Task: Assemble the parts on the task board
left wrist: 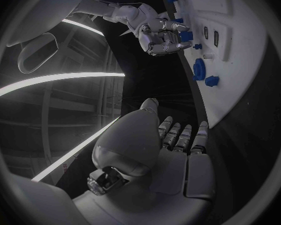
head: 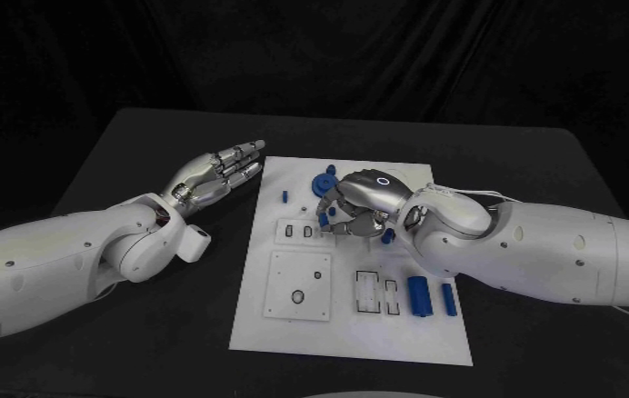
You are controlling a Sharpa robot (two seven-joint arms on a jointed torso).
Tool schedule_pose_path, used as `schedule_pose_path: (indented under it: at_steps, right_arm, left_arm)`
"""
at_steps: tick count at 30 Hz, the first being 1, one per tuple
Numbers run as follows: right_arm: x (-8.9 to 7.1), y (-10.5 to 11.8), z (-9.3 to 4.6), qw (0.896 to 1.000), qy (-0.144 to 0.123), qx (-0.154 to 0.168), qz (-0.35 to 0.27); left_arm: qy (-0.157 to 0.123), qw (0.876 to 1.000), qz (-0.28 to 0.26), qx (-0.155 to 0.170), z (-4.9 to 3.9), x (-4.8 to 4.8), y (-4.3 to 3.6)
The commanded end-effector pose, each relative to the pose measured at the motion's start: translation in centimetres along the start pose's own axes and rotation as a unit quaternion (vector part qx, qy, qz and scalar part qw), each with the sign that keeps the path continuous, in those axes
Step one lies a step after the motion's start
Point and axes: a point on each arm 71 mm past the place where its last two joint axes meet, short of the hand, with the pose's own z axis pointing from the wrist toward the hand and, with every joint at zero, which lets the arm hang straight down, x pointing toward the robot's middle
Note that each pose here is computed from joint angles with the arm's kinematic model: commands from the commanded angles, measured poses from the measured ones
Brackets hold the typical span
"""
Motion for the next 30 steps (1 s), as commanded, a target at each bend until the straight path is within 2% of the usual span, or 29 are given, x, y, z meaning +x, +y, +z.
schedule_pose_path:
  at_steps: [1,11,30]
  right_arm:
    - [0.70,-0.31,0.03,0.999,0.032,0.015,-0.005]
    - [1.29,-0.64,0.16,0.999,0.047,0.021,-0.007]
    - [1.66,-0.57,0.22,0.998,0.052,0.018,-0.014]
  left_arm:
    - [0.005,1.000,-0.004,0.007,0.03,0.20,-0.03]
    - [0.006,1.000,-0.005,0.007,0.06,0.27,0.07]
    - [0.007,1.000,-0.006,0.006,0.09,0.31,0.23]
